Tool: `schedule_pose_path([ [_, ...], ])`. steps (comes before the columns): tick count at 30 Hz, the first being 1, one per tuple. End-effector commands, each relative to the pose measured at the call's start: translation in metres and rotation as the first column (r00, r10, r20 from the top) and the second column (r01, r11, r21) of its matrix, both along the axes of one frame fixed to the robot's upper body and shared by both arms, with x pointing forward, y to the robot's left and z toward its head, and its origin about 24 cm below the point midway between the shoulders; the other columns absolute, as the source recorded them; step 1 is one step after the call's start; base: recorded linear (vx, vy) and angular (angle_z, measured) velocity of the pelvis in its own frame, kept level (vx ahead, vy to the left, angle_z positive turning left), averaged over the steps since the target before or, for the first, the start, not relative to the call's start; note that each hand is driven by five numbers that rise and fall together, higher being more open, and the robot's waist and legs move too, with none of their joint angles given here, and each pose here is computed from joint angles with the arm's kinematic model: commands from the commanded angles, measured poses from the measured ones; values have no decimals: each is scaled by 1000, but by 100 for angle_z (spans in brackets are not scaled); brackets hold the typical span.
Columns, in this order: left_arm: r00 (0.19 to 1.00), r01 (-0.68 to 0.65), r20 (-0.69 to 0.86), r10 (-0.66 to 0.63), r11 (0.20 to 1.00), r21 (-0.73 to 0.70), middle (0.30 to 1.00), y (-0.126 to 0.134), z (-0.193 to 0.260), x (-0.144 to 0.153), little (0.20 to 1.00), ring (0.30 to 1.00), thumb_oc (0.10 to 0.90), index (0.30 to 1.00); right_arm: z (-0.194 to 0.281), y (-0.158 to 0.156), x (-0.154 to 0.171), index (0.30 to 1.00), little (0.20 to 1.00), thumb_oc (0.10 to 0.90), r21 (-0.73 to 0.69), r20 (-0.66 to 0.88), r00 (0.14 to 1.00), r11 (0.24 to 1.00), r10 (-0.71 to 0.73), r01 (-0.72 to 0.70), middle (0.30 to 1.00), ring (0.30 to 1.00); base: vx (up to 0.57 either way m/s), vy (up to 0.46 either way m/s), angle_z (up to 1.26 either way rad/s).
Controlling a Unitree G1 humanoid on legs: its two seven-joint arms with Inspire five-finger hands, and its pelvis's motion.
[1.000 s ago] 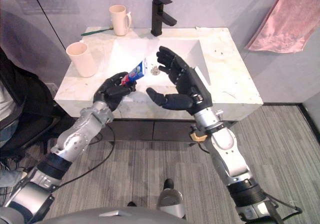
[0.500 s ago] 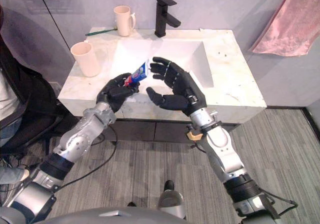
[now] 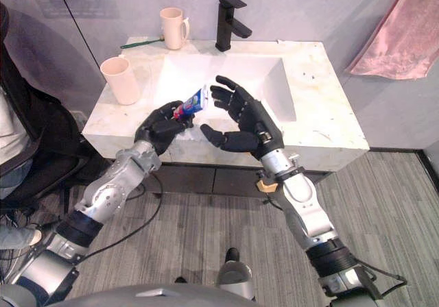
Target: Organize the bathroom.
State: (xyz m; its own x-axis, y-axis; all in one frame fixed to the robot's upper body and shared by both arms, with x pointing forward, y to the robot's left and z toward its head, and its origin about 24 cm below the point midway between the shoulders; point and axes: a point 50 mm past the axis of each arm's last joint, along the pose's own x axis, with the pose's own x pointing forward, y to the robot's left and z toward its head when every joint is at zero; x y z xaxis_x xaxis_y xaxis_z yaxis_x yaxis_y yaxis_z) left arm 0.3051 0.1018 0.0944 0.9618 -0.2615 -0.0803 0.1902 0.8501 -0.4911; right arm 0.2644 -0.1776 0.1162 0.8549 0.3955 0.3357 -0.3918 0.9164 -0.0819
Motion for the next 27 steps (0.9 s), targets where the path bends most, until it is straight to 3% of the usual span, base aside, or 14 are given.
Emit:
schedule_pose_path([
  [1,987,39,157,-24,995,-95,300,-11,34,10,300,300,400,300,51,12,9,900,900,800,88,275,961,994,34,-61,900,900,0,0,0],
  [18,990,65,131,-54,994,-86,300,-22,30,10,300,300,400,300,77,35,17,900,900,800,93,351,933,988,83,-123,900,900,1,-1,0],
  [19,990,65,131,-53,994,-86,300,-22,30,10,300,300,400,300,77,35,17,844,844,762,93,351,933,988,82,-122,844,844,0,0,0],
  [20,990,64,131,-52,994,-85,300,-22,30,10,300,300,400,300,78,36,18,712,712,675,94,348,934,988,83,-122,712,712,0,0,0],
  [21,990,61,131,-49,994,-88,300,-22,30,10,300,300,400,300,76,35,17,516,516,544,93,344,936,989,77,-116,516,516,0,0,0],
  [22,990,58,131,-46,994,-89,300,-21,30,10,300,300,400,300,75,35,17,495,495,530,94,338,938,989,79,-117,495,495,0,0,0],
  [24,990,56,131,-44,994,-90,300,-21,30,9,300,300,400,300,73,35,17,545,545,563,93,329,941,988,83,-120,545,545,0,0,0],
  [25,990,52,133,-40,995,-90,300,-21,30,9,300,300,400,300,68,35,16,768,768,712,94,310,947,988,84,-118,768,768,0,0,0],
  [26,990,50,134,-38,995,-90,300,-20,30,9,300,300,400,300,67,34,16,900,900,800,98,301,950,988,86,-121,900,900,0,0,0],
  [27,990,48,135,-36,995,-91,300,-20,30,8,300,300,400,300,65,34,15,900,900,800,99,295,951,988,88,-122,900,900,0,0,0],
])
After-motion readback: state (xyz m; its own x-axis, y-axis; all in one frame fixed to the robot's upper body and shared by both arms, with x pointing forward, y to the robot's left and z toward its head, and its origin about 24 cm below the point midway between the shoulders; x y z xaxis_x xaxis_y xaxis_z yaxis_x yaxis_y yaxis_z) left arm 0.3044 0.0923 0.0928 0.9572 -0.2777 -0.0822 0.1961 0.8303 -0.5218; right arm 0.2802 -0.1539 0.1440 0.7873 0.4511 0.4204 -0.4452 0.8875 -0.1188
